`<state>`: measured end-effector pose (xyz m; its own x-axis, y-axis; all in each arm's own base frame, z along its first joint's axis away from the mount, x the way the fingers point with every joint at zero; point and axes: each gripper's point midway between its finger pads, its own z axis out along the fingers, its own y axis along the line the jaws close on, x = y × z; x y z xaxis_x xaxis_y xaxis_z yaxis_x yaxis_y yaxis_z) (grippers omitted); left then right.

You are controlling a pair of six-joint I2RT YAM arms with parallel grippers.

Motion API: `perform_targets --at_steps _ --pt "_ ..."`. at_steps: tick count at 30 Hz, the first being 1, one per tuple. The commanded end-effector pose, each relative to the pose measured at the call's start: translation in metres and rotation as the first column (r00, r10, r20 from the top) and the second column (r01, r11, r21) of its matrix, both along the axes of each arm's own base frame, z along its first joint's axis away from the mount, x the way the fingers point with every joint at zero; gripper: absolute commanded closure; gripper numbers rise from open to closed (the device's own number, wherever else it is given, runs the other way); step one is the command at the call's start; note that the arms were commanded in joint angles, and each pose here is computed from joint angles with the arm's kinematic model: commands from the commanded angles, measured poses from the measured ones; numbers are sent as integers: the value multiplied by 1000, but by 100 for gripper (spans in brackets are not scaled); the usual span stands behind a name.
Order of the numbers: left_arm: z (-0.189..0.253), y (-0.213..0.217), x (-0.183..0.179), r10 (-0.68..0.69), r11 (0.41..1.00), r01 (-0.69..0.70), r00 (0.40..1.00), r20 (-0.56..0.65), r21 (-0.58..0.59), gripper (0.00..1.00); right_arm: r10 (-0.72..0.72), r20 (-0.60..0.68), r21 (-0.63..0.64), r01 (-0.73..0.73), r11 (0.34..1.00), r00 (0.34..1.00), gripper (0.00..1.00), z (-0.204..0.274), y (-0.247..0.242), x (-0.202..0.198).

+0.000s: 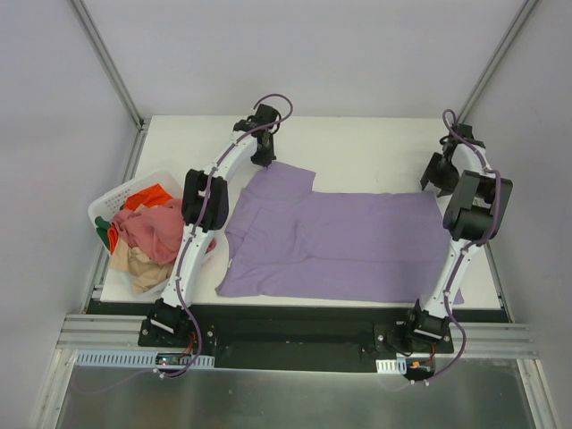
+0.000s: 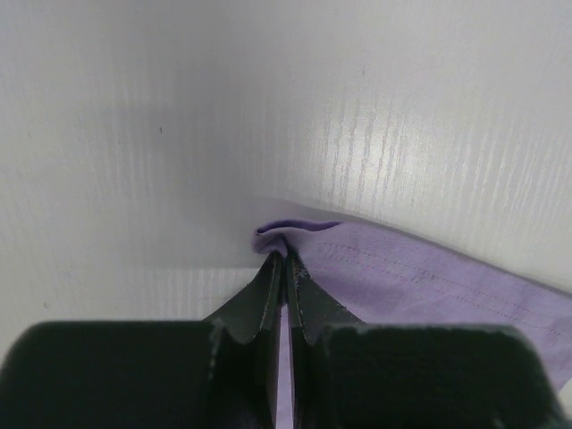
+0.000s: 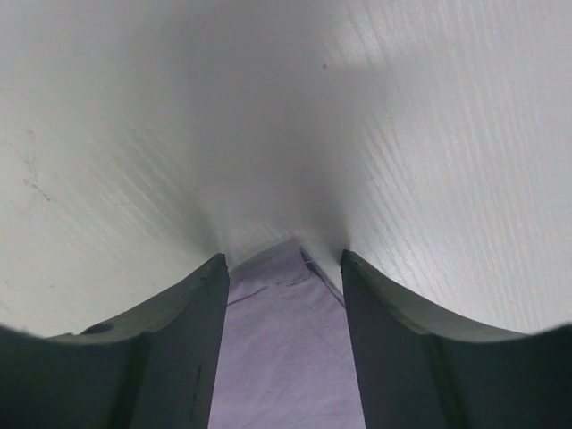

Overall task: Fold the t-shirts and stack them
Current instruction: Grap the side of the flattened tshirt furthest away from the robot with both arms

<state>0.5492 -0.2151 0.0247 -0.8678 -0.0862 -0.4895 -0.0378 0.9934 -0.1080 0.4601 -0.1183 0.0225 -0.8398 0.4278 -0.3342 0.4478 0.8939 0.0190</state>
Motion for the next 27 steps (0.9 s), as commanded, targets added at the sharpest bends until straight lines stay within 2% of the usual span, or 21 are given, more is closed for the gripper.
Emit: perform_targets --at_steps 1,7,15,18,22,27 --pt "-26 3 -21 -23 999 25 995 -96 23 100 28 -41 36 -27 999 999 48 -1 9 -15" --pt "-26 3 -21 -24 999 26 995 -97 21 100 46 -31 29 -45 999 998 67 2 12 -11" --pt "-19 3 -17 -56 998 58 996 -73 20 100 57 -13 4 -57 998 998 99 8 8 -8" --pt "5 2 -10 -80 997 81 997 -9 21 100 89 63 42 -92 995 994 100 20 20 5" --pt "52 -11 -1 -137 989 143 984 116 -47 100 123 147 27 -129 991 981 99 45 31 13" --pt "87 -22 -8 -214 973 226 958 193 -42 100 126 184 -2 -128 992 975 100 67 33 -1"
